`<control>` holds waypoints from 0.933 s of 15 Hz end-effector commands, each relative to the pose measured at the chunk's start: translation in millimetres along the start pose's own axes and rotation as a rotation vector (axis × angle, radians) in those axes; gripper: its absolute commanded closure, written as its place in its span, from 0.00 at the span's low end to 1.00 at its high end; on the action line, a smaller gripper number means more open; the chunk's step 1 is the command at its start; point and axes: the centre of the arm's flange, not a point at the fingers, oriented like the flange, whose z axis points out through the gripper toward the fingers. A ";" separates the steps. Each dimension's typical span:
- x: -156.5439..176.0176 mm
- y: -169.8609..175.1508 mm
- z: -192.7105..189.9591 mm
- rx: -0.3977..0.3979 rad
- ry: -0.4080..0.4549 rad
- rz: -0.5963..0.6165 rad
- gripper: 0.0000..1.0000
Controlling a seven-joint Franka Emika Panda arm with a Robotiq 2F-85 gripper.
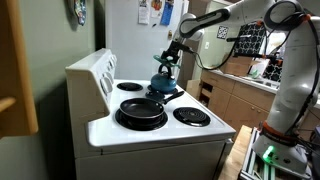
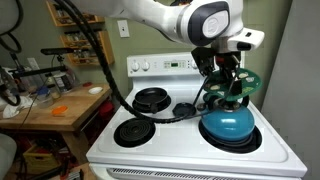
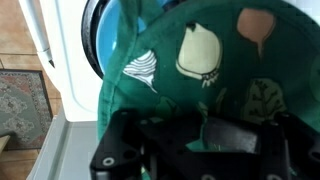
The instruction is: Use the green pot holder to move the blue kettle to the left
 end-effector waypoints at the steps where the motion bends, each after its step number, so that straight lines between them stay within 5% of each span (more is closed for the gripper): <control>1: 5.2 -9.6 2.8 0.016 -0.018 0.019 0.84; 12: 6.5 -17.3 9.4 0.015 -0.013 -0.001 0.02; 14: 4.6 -18.3 16.3 0.021 -0.030 -0.011 0.00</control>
